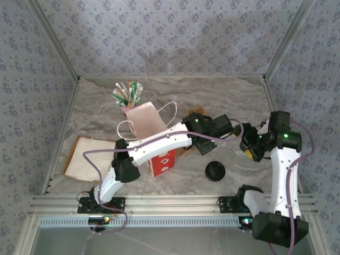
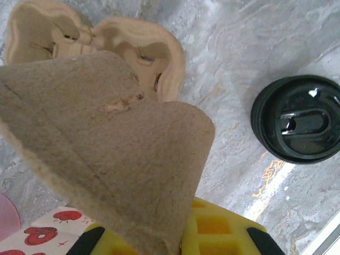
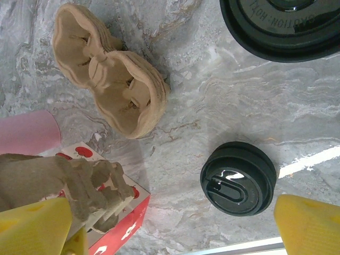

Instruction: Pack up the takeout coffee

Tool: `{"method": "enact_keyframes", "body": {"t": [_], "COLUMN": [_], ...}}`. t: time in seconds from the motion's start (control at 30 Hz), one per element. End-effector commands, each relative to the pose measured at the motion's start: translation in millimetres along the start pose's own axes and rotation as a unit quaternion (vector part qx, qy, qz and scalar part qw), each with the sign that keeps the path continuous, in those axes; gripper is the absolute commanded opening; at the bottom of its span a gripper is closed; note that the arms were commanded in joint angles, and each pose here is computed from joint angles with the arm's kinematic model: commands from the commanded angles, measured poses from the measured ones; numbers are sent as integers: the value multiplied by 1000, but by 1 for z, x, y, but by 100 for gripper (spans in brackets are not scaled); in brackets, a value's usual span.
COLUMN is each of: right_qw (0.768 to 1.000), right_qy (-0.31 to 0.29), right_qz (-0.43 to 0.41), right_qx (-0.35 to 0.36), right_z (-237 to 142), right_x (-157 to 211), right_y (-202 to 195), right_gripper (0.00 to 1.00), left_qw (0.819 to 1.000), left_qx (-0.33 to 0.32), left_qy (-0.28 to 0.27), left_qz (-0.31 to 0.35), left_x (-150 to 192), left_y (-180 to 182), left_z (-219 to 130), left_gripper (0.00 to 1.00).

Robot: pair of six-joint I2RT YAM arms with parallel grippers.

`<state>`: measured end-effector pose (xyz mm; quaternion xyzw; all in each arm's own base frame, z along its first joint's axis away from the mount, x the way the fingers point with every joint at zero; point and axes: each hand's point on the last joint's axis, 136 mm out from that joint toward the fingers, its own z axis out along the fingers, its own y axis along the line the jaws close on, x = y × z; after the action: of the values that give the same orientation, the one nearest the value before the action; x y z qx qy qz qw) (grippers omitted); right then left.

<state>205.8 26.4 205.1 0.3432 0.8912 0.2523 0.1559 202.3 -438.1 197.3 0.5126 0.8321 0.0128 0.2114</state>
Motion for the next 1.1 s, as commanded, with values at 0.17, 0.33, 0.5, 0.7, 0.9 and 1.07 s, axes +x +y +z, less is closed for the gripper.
{"method": "enact_keyframes", "body": {"t": [0.17,0.33,0.5,0.7,0.9,1.07], "right_qw": [1000,1000,1000,1000,1000,1000], "right_qy": [-6,-6,-6,-2,3,9], "right_qz": [7,6,5,0,-3,-9], "right_qx": [-5,-5,-5,-4,-2,1], "right_z": [1,3,4,6,9,13], "right_x": [-4,-6,-7,-5,-4,-2], "right_y": [1,1,1,2,2,2], "right_gripper": [100,100,100,100,100,100], "left_qw": [998,996,993,990,988,987], "left_qx": [-8,-13,-9,-4,10,10], "left_qy": [56,75,93,111,113,122], "left_qz": [34,48,69,91,109,108], "left_x": [28,38,49,62,67,74], "left_y": [-11,-13,-23,-31,-46,-47], "left_z": [25,36,44,50,48,50], "left_gripper": [8,9,9,11,26,46]}}
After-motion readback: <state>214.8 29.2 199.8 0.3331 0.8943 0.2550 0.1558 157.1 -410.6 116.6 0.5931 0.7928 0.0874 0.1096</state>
